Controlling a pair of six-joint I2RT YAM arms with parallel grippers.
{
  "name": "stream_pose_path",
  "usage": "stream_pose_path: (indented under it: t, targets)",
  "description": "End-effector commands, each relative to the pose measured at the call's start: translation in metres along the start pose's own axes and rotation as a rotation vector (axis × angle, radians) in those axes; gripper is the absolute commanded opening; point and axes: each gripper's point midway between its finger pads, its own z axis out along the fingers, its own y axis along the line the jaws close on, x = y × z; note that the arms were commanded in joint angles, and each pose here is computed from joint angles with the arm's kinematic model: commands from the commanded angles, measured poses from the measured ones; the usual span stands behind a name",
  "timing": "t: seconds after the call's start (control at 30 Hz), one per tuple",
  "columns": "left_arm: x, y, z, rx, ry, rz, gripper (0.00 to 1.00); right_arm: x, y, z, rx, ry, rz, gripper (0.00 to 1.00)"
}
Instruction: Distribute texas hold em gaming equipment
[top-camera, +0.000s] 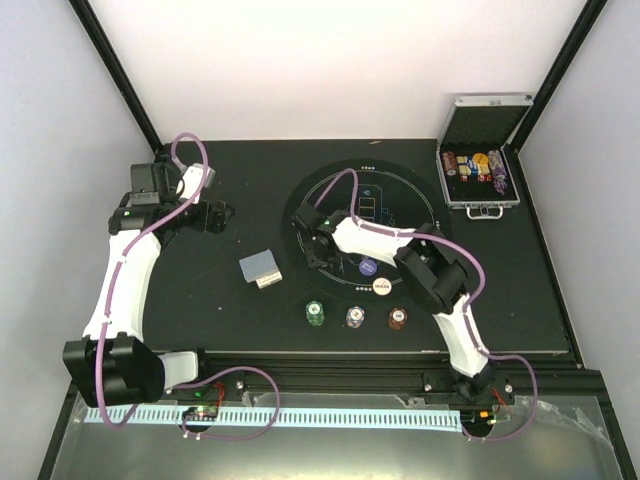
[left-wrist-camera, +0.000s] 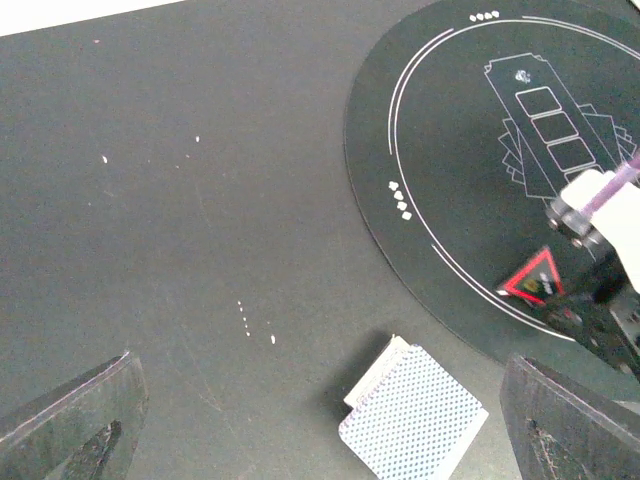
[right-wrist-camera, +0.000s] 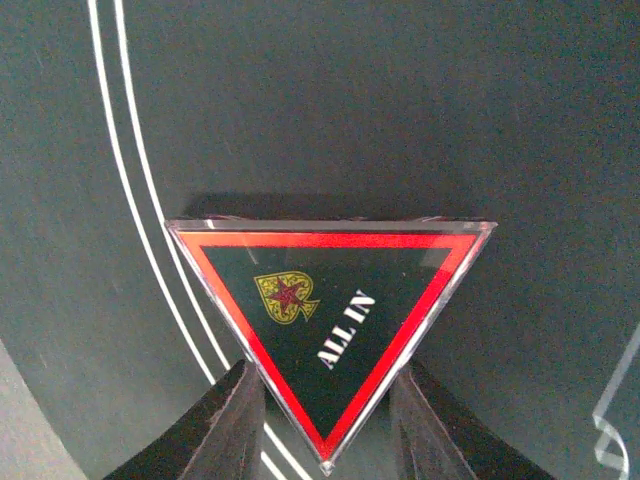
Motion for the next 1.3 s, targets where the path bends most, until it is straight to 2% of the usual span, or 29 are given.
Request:
stream_pose_path:
  t: [0.0,0.13,0.27,0.47,0.53,0.63,0.67,0.77,0.87,1.07,1.27]
  targets:
    - [-0.002,-0.001,-0.003,0.02,0.017,0.015,0.99,-0.026,0.005,0.028,-0.003,-0.004,-0.039,0.35]
    - [0.006,0.005,0.002,0.0,0.062,0.016,0.99,-0.049,0.014,0.048,-0.001,0.0,-0.058,0.35]
    - [0.011,0.006,0.002,-0.003,0.077,0.009,0.99,-0.079,0.025,0.051,-0.02,-0.036,-0.059,0.35]
    - [0.008,0.005,0.001,0.002,0.075,0.008,0.99,-0.1,0.026,0.049,-0.036,-0.059,-0.053,0.36]
    - [0.009,0.004,0.0,0.007,0.077,0.007,0.99,-0.102,0.025,0.037,-0.04,-0.066,-0.061,0.41]
    - [0.013,0.004,0.002,0.013,0.087,0.009,0.99,-0.102,0.018,0.004,-0.035,-0.099,-0.07,0.61]
    - [0.015,0.004,0.003,0.015,0.091,0.009,0.99,-0.101,0.012,-0.009,-0.028,-0.115,-0.069,0.65]
    - [0.02,0.0,0.003,0.032,0.104,0.01,0.99,-0.078,-0.008,-0.036,-0.009,-0.134,-0.064,0.75]
    - [0.024,-0.003,0.004,0.054,0.114,0.013,0.99,-0.045,-0.031,-0.059,-0.004,-0.142,-0.045,0.8]
    - [0.026,-0.005,0.005,0.066,0.118,0.006,0.99,0.041,-0.081,-0.047,0.069,-0.045,-0.006,0.77]
    - [0.02,-0.009,0.002,0.083,0.102,0.002,0.99,0.065,-0.101,-0.039,0.092,-0.015,0.023,0.69]
